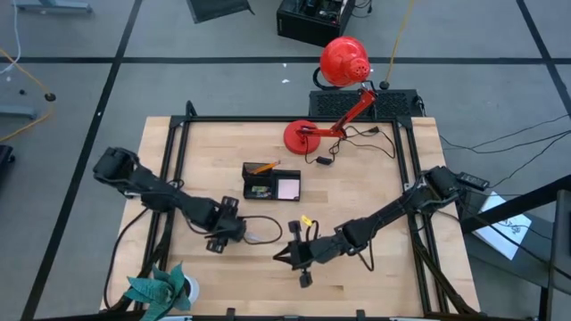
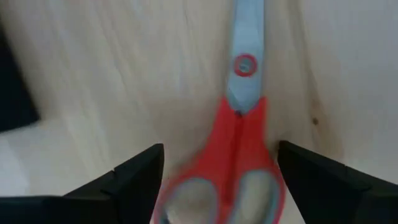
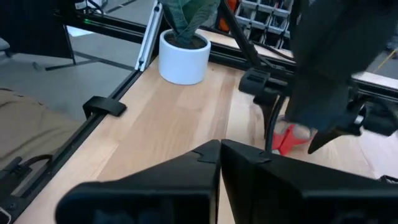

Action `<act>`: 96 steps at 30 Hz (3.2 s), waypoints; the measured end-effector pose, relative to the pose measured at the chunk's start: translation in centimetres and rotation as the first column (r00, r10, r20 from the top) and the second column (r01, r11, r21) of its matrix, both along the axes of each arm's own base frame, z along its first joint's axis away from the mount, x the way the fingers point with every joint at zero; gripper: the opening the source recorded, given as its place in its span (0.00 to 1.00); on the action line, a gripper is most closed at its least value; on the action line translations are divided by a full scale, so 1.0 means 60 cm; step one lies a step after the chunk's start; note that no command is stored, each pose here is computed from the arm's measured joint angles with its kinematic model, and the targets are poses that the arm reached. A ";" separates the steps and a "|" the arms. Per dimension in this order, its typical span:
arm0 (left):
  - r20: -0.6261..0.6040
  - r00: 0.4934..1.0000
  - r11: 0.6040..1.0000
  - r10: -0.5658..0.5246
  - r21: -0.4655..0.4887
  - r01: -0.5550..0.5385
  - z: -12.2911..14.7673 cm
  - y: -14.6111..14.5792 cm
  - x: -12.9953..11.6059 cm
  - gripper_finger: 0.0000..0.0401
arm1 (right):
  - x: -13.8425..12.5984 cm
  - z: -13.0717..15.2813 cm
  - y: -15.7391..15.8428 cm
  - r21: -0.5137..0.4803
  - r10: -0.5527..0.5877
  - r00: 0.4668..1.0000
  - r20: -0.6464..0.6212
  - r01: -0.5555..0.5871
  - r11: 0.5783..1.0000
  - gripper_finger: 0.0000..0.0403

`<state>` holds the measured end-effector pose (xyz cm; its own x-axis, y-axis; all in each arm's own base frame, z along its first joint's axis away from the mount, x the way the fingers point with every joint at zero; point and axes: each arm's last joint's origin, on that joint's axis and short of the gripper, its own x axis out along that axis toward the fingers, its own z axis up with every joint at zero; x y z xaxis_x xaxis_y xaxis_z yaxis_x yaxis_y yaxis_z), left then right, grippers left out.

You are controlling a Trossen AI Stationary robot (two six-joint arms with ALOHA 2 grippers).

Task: Pick and place office supplies into organizer
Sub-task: Put the red scissor into the mesh desk organizer

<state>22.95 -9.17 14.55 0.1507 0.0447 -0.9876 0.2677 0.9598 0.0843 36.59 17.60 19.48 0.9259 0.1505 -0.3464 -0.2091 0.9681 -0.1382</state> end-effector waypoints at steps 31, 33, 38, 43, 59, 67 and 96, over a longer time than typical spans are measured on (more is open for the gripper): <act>-0.146 0.982 0.986 -0.120 0.097 0.134 -0.002 -0.025 0.017 0.23 | 0.001 -0.001 -0.004 -0.004 -0.005 1.000 -0.007 0.005 1.000 0.02; -0.169 0.978 0.978 -0.120 0.151 0.146 0.017 -0.027 0.020 0.23 | 0.002 -0.001 -0.006 -0.004 -0.009 1.000 -0.007 0.009 1.000 0.02; -0.156 0.977 0.954 -0.146 0.239 0.181 0.069 -0.039 0.036 0.22 | 0.003 -0.001 -0.007 -0.004 -0.010 1.000 -0.007 0.010 1.000 0.02; -0.152 0.979 0.898 -0.140 0.397 0.190 0.132 -0.036 0.046 0.22 | 0.002 -0.002 -0.005 -0.004 -0.007 1.000 -0.008 0.007 1.000 0.02; -0.311 0.947 0.750 -0.082 0.607 0.264 0.215 0.064 0.069 0.20 | -0.021 -0.015 0.028 -0.045 0.049 0.995 -0.087 -0.053 0.998 0.02; -0.530 0.842 0.606 -0.099 0.639 0.473 0.173 0.112 0.106 0.18 | -0.021 -0.016 0.027 -0.048 0.046 0.995 -0.090 -0.050 0.998 0.02; -0.318 0.947 0.783 0.035 0.597 0.172 0.229 0.148 0.083 0.00 | -0.052 -0.078 -0.025 0.059 -0.043 0.999 -0.015 0.044 0.997 0.02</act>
